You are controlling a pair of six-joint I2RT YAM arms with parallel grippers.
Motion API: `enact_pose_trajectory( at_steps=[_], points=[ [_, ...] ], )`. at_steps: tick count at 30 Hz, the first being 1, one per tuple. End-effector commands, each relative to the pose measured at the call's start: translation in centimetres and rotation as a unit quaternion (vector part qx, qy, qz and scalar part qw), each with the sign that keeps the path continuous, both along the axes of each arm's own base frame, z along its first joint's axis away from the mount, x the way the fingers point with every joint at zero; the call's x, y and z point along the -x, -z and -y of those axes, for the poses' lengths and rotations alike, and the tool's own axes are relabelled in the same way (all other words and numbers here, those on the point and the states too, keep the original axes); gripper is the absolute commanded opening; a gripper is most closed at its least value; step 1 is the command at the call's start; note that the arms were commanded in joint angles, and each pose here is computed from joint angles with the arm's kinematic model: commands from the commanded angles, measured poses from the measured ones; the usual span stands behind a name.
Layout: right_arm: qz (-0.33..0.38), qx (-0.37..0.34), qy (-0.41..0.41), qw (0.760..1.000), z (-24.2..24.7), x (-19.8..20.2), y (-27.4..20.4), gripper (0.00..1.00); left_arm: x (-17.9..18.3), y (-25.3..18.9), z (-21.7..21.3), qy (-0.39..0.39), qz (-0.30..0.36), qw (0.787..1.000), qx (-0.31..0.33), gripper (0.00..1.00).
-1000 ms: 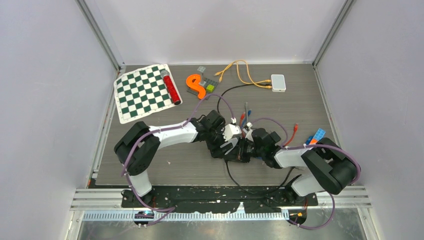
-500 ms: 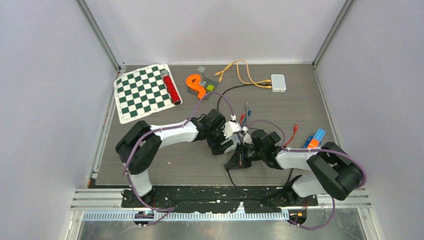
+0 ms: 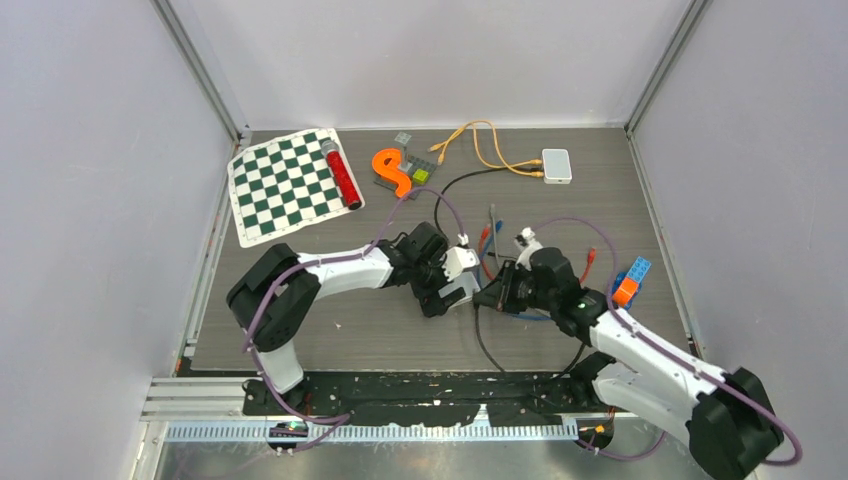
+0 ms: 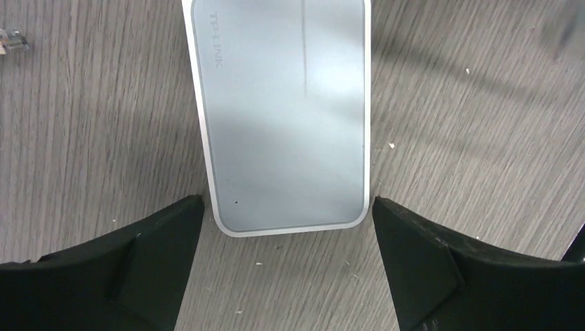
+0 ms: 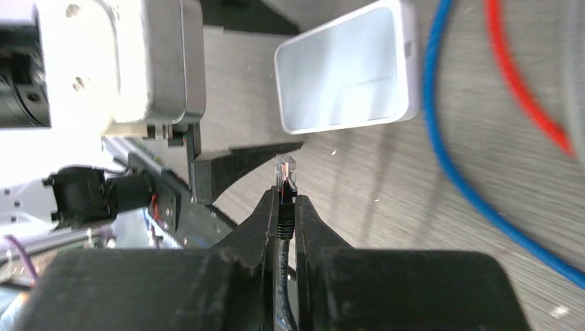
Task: Pull the plug from the switch port
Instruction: Place the connector at the center of the board.
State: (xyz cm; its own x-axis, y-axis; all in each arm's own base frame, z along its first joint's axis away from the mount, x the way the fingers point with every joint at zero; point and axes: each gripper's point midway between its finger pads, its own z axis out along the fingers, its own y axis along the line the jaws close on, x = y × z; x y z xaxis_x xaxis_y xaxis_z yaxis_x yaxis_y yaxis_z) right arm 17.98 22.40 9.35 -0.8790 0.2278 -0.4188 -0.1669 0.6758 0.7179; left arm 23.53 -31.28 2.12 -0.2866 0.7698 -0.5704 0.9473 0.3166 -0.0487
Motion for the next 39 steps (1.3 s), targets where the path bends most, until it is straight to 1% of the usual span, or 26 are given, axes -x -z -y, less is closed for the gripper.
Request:
enact_pose_trajectory(
  at_steps=[1, 4, 5, 7, 12, 15, 18, 22, 30, 33, 37, 39],
  points=[
    [0.047, 0.058, 0.085, 0.994, 3.9, -2.4, -1.9, 0.05, 2.2, 0.9, -2.0, -0.009, -0.036, 0.999, -0.022, 0.99],
    [0.077, 0.067, 0.130, 0.986, 5.9, -3.6, -3.8, 0.05, 1.9, 0.2, -2.1, -0.020, -0.021, 1.000, -0.011, 1.00],
    [0.093, 0.061, 0.141, 0.984, 6.1, -4.2, -5.1, 0.05, 1.7, -0.2, -2.1, -0.027, -0.012, 1.000, -0.004, 1.00],
    [0.107, 0.061, 0.160, 0.979, 7.0, -5.2, -6.3, 0.05, 1.1, -1.6, -1.9, -0.042, 0.014, 0.999, 0.022, 1.00],
    [0.139, 0.054, 0.162, 0.975, 7.2, -7.4, -10.1, 0.05, -0.5, -5.0, -2.5, -0.095, 0.075, 0.991, 0.064, 1.00],
    [0.171, 0.036, 0.158, 0.972, 6.6, -8.6, -13.7, 0.05, -1.4, -6.8, -3.5, -0.132, 0.118, 0.981, 0.082, 1.00],
    [0.222, 0.016, 0.154, 0.963, 6.4, -9.1, -18.6, 0.05, -2.4, -8.5, -4.9, -0.168, 0.158, 0.969, 0.092, 1.00],
    [0.262, 0.022, 0.149, 0.953, 6.5, -9.6, -22.4, 0.05, -3.0, -9.9, -5.9, -0.193, 0.185, 0.958, 0.103, 1.00],
    [0.277, 0.031, 0.143, 0.950, 6.0, -12.3, -25.6, 0.05, -3.4, -10.7, -6.5, -0.213, 0.196, 0.951, 0.109, 1.00],
    [0.268, 0.052, 0.146, 0.951, 6.2, -13.6, -25.4, 0.05, -3.4, -10.7, -6.8, -0.222, 0.202, 0.947, 0.113, 1.00],
    [0.223, 0.072, 0.123, 0.964, 5.5, -15.8, -21.9, 0.05, -3.5, -11.1, -7.1, -0.234, 0.209, 0.942, 0.122, 1.00],
    [0.193, 0.084, 0.120, 0.970, 5.3, -17.6, -19.0, 0.05, -3.5, -11.1, -7.4, -0.243, 0.210, 0.939, 0.124, 1.00]
  ],
)
